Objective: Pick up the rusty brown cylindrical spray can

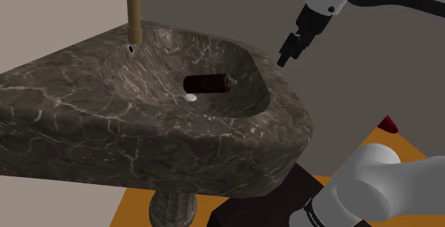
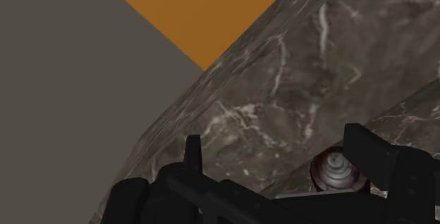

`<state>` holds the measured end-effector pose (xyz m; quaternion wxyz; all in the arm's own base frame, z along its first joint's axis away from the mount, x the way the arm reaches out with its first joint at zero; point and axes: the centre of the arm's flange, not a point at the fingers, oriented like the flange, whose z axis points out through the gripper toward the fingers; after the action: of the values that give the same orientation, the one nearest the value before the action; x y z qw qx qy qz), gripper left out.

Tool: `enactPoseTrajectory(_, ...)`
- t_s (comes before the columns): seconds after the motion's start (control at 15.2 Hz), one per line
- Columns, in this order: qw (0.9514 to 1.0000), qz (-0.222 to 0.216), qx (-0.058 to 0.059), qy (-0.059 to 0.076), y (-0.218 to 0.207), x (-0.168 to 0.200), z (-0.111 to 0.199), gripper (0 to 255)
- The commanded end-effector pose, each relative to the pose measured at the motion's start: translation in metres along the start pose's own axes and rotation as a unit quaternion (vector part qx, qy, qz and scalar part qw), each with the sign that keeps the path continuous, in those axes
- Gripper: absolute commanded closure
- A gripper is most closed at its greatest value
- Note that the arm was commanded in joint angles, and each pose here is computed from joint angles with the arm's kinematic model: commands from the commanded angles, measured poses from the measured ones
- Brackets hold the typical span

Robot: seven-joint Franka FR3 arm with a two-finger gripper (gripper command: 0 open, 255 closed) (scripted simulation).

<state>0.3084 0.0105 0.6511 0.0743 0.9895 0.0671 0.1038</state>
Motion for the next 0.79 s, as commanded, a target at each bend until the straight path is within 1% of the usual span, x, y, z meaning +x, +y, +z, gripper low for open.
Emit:
enactPoseTrajectory(0.0,1.0,0.0,0.0,0.0,0.0,0.0,0.0,0)
enactPoseTrajectory(0.33,0.9988,-0.034,-0.033,0.013,-0.051,0.035,0.033,0)
enactPoseTrajectory(0.73,0.9942,-0.074,-0.072,0.029,-0.112,0.075,0.077,0)
